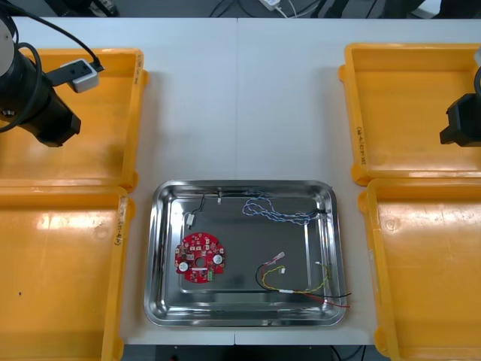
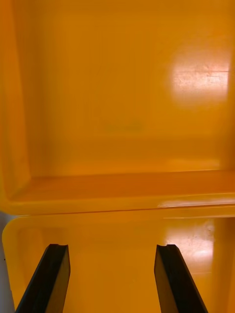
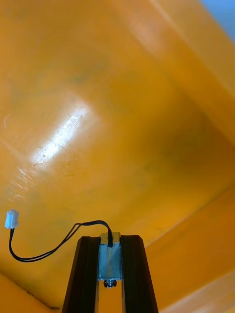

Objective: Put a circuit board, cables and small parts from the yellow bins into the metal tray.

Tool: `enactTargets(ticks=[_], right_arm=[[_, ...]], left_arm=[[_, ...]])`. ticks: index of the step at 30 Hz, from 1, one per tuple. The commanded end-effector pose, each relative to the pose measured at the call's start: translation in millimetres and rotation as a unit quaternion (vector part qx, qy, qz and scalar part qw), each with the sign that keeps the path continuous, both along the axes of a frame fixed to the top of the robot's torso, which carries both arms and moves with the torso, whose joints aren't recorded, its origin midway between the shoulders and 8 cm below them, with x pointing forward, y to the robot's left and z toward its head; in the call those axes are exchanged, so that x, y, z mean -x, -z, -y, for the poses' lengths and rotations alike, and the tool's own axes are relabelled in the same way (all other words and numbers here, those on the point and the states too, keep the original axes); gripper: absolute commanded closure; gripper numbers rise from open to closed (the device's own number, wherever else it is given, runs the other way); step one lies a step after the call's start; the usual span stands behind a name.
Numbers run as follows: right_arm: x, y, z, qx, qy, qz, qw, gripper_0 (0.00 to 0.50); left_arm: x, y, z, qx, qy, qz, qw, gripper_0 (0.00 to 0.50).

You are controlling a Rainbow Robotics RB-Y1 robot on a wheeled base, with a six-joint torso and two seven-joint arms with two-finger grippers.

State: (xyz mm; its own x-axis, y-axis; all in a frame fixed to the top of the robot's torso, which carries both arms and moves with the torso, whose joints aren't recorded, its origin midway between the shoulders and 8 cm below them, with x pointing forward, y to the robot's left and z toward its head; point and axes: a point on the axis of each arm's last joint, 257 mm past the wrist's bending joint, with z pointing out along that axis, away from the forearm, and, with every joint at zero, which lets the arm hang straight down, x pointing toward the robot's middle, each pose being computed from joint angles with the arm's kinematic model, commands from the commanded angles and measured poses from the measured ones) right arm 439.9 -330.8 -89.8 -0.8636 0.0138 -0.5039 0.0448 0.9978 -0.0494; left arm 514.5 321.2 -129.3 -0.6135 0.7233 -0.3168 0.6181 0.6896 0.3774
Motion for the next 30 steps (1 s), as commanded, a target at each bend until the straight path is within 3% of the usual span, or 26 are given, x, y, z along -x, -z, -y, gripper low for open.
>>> enactTargets(ticks=[1, 3, 8, 13, 23, 30], right_arm=[[6.6, -8.7, 37.6, 0.001, 0.055, -0.001, 0.998, 0.0], [9.7, -5.0, 44.3, 0.006, 0.061, -0.007, 0.998, 0.0], [11.8, -1.0, 54.4, 0.005, 0.071, -0.005, 0.997, 0.0], [12.5, -2.3, 57.9, -0.005, 0.075, -0.006, 0.997, 0.0], [12.5, -6.9, 52.9, -0.029, 0.056, -0.007, 0.998, 0.0], [11.9, 4.6, 62.4, 0.004, 0.018, -0.009, 1.0, 0.0]], left_arm=[[5.4, -34.9, 26.8, 0.051, -0.063, 0.036, 0.9961, 0.5], [11.9, -36.1, 34.6, 0.057, -0.069, 0.032, 0.9955, 0.5], [13.5, -53.6, 69.3, 0.092, -0.078, 0.072, 0.9902, 0.5], [17.9, -57.4, 101.5, 0.117, -0.085, 0.09, 0.9854, 0.5], [32.8, -33.2, 158.9, 0.137, -0.12, 0.092, 0.979, 0.5], [47.7, -11.7, 191.1, 0.147, -0.139, 0.081, 0.9759, 0.5]])
